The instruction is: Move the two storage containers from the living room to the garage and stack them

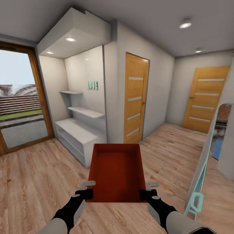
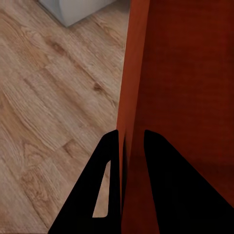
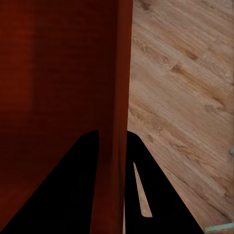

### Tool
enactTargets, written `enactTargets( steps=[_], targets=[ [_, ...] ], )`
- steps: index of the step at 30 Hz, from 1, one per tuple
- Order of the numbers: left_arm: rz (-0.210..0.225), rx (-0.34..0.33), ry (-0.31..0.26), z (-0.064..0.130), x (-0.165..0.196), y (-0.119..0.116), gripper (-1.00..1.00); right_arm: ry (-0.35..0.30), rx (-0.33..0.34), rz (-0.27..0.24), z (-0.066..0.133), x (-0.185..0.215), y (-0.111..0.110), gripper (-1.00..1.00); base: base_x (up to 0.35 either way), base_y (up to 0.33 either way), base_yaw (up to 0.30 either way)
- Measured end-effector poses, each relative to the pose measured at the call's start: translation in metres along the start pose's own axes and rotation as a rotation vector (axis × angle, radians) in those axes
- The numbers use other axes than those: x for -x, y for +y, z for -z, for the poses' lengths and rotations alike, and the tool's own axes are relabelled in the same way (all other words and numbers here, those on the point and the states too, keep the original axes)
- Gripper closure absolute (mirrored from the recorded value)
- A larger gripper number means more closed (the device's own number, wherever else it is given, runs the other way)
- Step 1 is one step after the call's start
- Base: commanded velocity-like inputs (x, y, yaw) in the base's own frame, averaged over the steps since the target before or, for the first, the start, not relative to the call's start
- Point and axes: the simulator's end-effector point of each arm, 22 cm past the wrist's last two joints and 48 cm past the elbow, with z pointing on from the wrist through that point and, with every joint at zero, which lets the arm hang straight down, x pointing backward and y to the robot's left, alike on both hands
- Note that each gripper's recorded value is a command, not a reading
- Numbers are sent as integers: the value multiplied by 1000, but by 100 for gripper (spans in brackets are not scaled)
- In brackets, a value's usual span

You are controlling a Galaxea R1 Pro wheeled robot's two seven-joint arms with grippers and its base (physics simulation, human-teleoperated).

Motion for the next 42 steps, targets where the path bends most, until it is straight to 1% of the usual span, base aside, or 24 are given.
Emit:
enactTargets(
  steps=[31,42],
  targets=[
    [0,0,1,0,0,0,100,1,0,1,0,0,0,100,320,0,-244],
    [0,1,1,0,0,0,100,1,0,1,-1,0,0,100,34,0,-170]
  ],
)
